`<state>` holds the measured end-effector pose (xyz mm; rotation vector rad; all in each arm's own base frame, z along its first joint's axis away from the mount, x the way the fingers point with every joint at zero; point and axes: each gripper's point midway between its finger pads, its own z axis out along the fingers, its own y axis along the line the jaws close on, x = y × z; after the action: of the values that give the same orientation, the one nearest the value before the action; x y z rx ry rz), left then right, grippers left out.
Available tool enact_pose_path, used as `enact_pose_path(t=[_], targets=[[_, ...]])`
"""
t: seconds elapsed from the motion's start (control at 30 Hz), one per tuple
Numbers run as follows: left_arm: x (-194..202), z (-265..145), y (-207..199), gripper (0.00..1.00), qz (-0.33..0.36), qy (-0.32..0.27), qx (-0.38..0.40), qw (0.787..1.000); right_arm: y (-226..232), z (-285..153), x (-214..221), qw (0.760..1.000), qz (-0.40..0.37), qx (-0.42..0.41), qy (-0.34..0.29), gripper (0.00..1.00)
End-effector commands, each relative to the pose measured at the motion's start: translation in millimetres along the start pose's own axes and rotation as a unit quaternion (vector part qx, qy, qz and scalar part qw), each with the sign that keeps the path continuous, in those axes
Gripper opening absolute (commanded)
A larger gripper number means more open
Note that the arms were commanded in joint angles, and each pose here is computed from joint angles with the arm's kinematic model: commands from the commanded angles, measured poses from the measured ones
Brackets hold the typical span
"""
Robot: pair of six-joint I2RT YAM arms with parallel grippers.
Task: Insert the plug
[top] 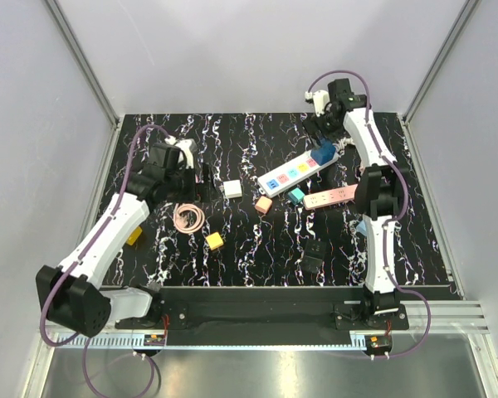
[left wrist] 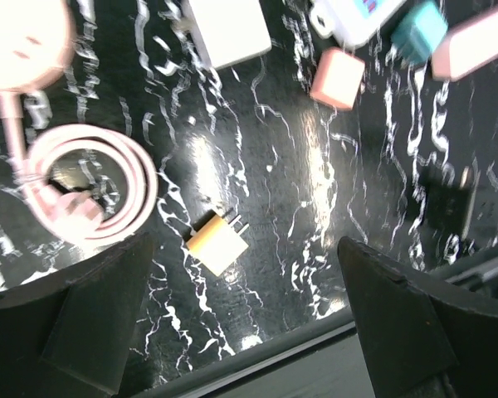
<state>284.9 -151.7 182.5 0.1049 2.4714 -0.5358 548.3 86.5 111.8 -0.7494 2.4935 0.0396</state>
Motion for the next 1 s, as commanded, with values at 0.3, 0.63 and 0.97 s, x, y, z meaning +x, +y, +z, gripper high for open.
enact_pose_path(t=[0.3, 0.63, 0.97], targets=[[-23, -62, 134, 0.99, -0.326, -0.113, -0.201, 0.917, 78, -136, -57, 0.988, 0.081, -0.028, -0.129, 1.00], [34, -56, 254, 0.99, -0.454, -0.050, -0.375, 0.807, 238, -164, -24, 0.960, 0.085, -0.182, -0.195, 1.00], [71, -33, 281, 0.99, -0.486, 0.006, -0.439, 0.756, 254, -180, -26, 0.942, 0.095, -0.223, -0.231, 1.00]])
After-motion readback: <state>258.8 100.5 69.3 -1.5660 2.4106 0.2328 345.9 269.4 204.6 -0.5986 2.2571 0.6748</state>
